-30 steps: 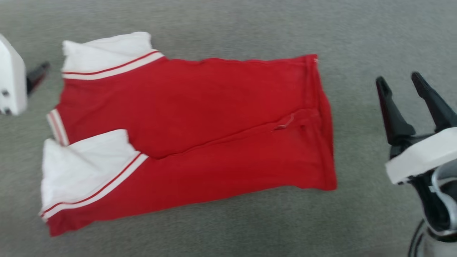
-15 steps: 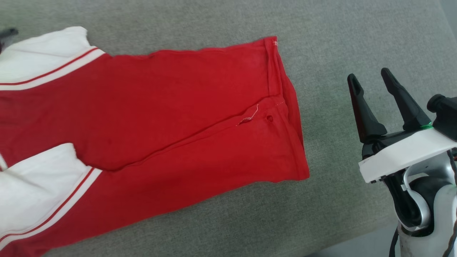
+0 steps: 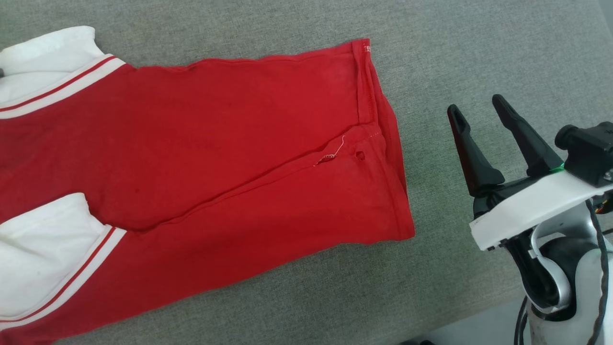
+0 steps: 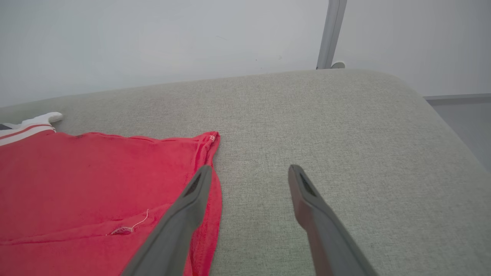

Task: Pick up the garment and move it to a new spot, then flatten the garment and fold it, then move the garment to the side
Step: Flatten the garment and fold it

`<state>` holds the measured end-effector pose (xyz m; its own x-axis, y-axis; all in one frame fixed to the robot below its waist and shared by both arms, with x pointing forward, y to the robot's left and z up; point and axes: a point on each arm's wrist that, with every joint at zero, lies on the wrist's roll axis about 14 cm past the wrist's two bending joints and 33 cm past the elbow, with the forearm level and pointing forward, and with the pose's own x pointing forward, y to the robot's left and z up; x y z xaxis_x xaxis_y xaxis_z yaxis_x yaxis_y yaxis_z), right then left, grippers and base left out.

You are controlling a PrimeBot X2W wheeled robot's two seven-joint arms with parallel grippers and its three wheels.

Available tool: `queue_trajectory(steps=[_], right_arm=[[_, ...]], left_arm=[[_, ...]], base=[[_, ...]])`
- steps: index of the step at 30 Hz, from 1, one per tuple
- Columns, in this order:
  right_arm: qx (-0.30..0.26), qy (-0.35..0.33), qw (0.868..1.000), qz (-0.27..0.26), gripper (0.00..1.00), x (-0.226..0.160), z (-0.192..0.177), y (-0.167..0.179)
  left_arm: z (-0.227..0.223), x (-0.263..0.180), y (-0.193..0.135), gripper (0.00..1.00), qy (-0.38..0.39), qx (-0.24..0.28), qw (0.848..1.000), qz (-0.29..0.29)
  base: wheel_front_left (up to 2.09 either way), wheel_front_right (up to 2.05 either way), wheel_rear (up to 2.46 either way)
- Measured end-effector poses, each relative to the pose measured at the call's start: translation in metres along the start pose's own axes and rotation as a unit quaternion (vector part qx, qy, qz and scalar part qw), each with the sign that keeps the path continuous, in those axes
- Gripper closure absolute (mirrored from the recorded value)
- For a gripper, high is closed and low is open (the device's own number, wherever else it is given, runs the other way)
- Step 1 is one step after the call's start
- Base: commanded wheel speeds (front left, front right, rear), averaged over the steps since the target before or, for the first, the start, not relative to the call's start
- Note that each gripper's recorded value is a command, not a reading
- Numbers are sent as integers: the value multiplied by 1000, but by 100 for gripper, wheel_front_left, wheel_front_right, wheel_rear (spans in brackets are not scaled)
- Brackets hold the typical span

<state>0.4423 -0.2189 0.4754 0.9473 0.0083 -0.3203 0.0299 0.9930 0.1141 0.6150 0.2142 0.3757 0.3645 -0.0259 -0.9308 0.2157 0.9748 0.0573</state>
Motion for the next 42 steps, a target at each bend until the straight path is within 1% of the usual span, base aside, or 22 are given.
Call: queue_trajectory(steps=[2, 6, 7, 8, 10, 12, 13, 15, 17, 19, 22, 27, 30, 31, 32, 34, 35, 38, 42], right_arm=[[-3, 9, 1000, 7, 0, 2, -1, 4], [-12, 35, 999, 17, 0, 9, -6, 10], [-16, 40, 999, 20, 0, 12, -7, 11], [-15, 45, 999, 26, 0, 16, -7, 14], [-30, 65, 997, 36, 0, 25, -10, 16], [-27, 73, 996, 43, 0, 30, -11, 19], [-24, 83, 995, 47, 0, 36, -13, 20], [-40, 102, 992, 62, 0, 49, -15, 27], [-39, 116, 990, 74, 0, 64, -14, 33], [-52, 143, 985, 81, 0, 78, -19, 35], [-57, 195, 975, 88, 0, 97, -34, 39], [-69, 288, 949, 107, 0, 114, -61, 52], [-81, 328, 934, 117, 0, 117, -69, 58], [-92, 341, 928, 119, 13, 118, -71, 59], [-98, 349, 924, 121, 100, 118, -71, 60], [-112, 361, 918, 124, 100, 119, -72, 60], [-112, 361, 918, 125, 100, 120, -71, 60], [-114, 353, 920, 129, 100, 121, -68, 63], [-119, 330, 927, 131, 100, 121, -59, 63]], left_arm=[[-3, 3, 0, 0, 7, -1, 1000, -1], [-6, 10, -4, 0, 18, -23, 999, -13], [-7, 11, -4, 100, 18, -29, 999, -15], [-7, 12, -4, 100, 19, -30, 999, -14], [-6, 13, -10, 100, 18, -24, 999, -22], [-6, 14, -11, 100, 17, -21, 999, -25], [-6, 15, -11, 100, 17, -21, 999, -24], [-6, 15, -13, 100, 15, -19, 999, -28], [-5, 15, -12, 100, 11, -19, 999, -29], [-4, 15, -13, 100, 6, -22, 999, -31], [-3, 14, -13, 100, 1, -23, 999, -33], [-4, 12, -12, 100, -8, -27, 999, -37], [-4, 11, -12, 100, -15, -28, 999, -39], [-4, 11, -11, 100, -16, -29, 999, -39], [-4, 10, -10, 100, -18, -30, 999, -38], [-3, 9, -11, 100, -26, -30, 998, -40], [-2, 8, -10, 100, -31, -31, 998, -41], [1, 2, -7, 100, -49, -34, 997, -39], [5, -11, -8, 100, -71, -29, 996, -44]], base=[[0, 0, 0], [0, 0, 0], [0, 0, 0], [0, 0, 0], [0, 0, 0], [0, 0, 0], [0, 0, 0], [0, 0, 0], [0, 0, 0], [0, 0, 0], [0, 0, 0], [0, 0, 0], [0, 0, 0], [0, 0, 0], [0, 0, 0], [0, 0, 0], [0, 0, 0], [0, 0, 0], [0, 0, 0]])
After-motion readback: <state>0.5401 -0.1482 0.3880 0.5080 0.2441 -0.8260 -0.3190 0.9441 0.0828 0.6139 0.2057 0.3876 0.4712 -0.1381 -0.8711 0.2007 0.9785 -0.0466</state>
